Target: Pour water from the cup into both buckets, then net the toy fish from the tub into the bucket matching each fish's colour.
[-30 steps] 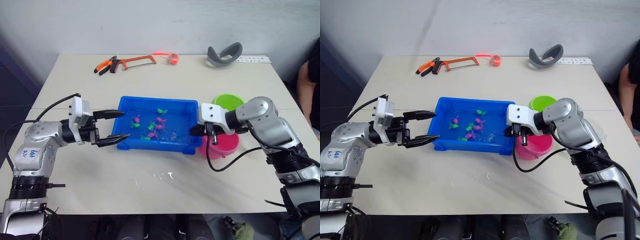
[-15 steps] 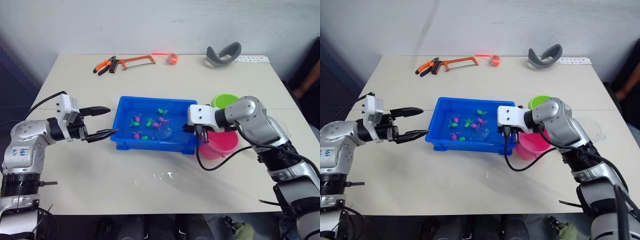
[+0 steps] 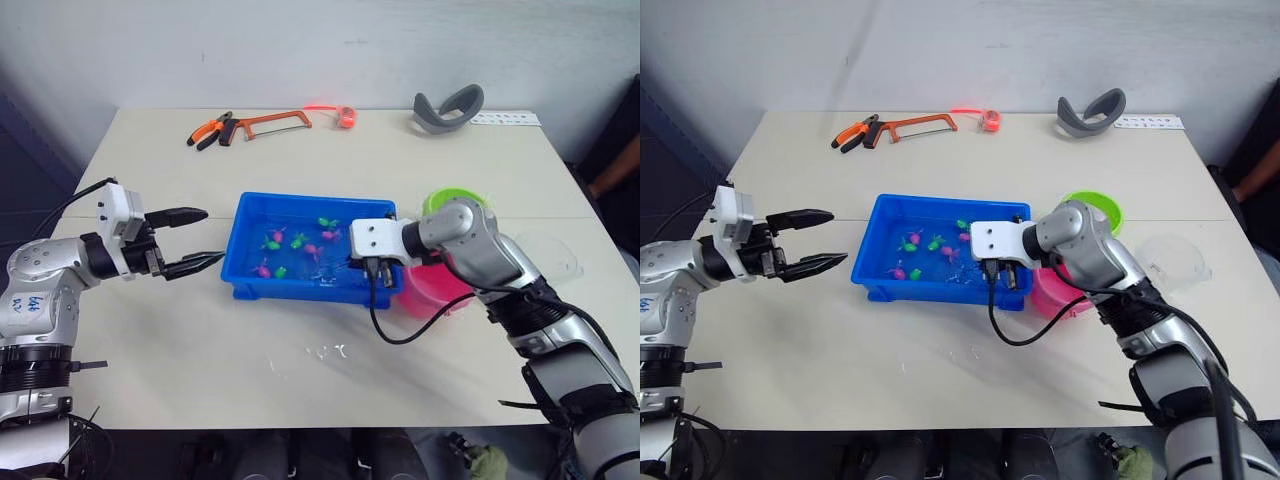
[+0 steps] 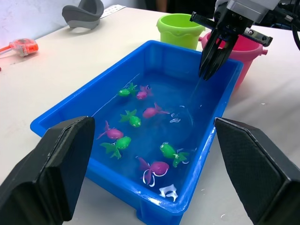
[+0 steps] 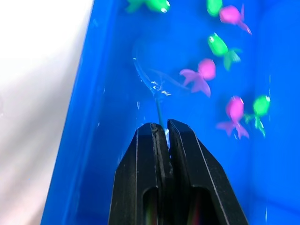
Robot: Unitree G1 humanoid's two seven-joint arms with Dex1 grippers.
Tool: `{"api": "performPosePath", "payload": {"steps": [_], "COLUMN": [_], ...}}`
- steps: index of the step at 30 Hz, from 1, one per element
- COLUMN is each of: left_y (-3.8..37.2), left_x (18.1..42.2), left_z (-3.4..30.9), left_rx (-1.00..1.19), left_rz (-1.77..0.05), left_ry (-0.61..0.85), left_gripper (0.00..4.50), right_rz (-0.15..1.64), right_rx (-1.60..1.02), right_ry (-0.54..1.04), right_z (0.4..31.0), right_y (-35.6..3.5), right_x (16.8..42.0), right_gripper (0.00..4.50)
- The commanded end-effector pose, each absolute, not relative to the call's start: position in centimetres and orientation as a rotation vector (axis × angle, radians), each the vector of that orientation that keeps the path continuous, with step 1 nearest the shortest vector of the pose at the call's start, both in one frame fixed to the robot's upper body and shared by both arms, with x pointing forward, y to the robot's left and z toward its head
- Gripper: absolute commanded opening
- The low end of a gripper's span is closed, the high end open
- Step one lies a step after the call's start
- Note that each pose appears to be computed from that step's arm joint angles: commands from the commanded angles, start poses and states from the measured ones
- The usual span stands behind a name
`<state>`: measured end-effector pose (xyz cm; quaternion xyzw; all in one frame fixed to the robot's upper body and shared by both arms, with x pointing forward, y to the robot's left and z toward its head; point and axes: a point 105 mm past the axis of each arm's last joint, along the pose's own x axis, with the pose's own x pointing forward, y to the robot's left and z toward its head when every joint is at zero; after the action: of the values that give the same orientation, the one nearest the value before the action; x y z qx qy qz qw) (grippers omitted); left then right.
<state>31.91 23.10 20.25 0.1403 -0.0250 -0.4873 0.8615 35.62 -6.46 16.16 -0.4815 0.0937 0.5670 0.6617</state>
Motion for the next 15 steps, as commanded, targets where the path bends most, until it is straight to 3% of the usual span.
{"api": "performPosePath", "payload": {"steps": [1,15], "left_y": [23.7,24.0], "left_x": [31.5,30.9], "left_z": [21.6,21.8], "left_rx": [0.331,0.316], "left_rz": [-0.996,-0.972], "left_ry": [-0.093,-0.109], "left_gripper": [4.41,4.41], "right_rz": [1.290,1.379], "right_rx": [-1.127,-1.046], "right_ry": [0.142,-0.011], "right_z": [17.1,17.3], "right_y": [-5.5,-1.6], "right_x": [35.7,35.1], "right_gripper": [0.00,0.00]}}
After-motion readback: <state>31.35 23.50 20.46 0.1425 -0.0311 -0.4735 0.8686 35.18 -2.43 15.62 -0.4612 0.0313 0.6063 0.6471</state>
